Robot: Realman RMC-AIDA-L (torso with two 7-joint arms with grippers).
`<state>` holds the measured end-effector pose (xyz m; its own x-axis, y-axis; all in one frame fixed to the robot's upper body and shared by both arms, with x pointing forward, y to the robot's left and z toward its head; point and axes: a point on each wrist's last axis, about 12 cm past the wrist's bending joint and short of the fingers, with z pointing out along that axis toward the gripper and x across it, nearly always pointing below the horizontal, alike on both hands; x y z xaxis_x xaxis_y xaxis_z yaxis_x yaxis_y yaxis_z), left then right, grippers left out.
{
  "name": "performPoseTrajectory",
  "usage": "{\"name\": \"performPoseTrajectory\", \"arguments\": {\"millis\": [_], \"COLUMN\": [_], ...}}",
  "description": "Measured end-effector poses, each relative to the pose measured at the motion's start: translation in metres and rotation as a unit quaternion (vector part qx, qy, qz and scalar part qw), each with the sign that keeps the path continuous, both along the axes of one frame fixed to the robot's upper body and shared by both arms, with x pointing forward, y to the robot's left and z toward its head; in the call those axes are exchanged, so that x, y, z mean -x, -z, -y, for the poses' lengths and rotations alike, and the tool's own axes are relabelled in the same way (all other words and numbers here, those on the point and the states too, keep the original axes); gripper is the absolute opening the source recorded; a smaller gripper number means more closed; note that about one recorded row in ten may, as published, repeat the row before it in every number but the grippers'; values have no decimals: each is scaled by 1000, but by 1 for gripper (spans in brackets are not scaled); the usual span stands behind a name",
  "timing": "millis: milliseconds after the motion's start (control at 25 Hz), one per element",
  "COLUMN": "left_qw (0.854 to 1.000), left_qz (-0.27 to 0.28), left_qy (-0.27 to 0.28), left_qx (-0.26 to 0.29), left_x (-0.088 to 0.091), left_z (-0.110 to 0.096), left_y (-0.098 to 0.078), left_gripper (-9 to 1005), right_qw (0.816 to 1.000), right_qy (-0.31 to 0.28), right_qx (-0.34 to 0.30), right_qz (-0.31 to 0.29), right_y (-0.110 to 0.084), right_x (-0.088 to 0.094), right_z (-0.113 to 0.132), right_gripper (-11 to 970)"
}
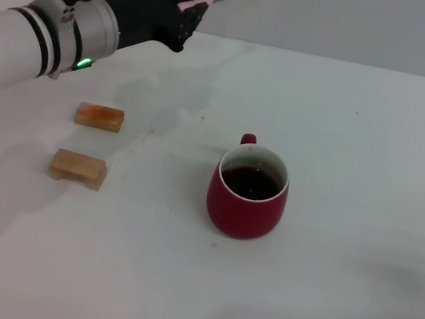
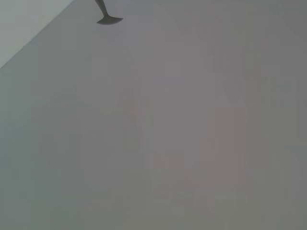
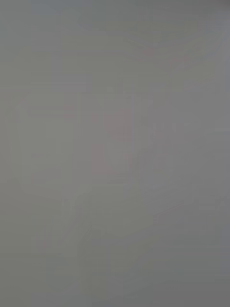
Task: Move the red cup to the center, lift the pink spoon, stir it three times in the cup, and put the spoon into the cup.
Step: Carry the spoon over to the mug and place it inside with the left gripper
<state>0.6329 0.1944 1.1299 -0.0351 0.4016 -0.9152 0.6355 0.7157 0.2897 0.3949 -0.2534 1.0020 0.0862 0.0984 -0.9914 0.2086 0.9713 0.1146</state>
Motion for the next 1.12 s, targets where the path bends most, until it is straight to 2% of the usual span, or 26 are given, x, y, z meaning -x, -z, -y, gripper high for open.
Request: {"name": "performPoseTrajectory", "arguments": {"millis": [200,360,520,640,720,840,960,1120], "left_qw": [998,995,985,976,975,981,989,994], "left_qz": [51,91,173,209,210,183,137,97], "left_qy": [27,4,-24,-45,-44,-43,-47,-44], "left_qx": [24,40,-5,-44,-59,-39,8,14], "left_x": [5,11,23,29,30,30,27,27], "left_z": [8,5,12,22,29,35,38,43], "left_y": [-6,-7,-5,-2,-5,-12,-31,-48], "left_gripper": [171,171,171,171,171,171,171,171], "right_qw": [1000,1000,1000,1000,1000,1000,999,999], "right_qy": [2,-4,-6,-8,-8,-9,-12,-14], "right_qx": [0,-1,-2,-7,-9,-17,-30,-33], "right_qz": [-4,-8,-12,-13,-13,-9,-4,-4], "right_y": [1,2,3,4,4,3,4,5], "right_x": [3,2,1,1,0,-2,-3,-3], "right_z": [1,-1,-2,-2,-2,0,3,4], "right_gripper": [0,-1,-1,-1,-1,-1,-1,0]}}
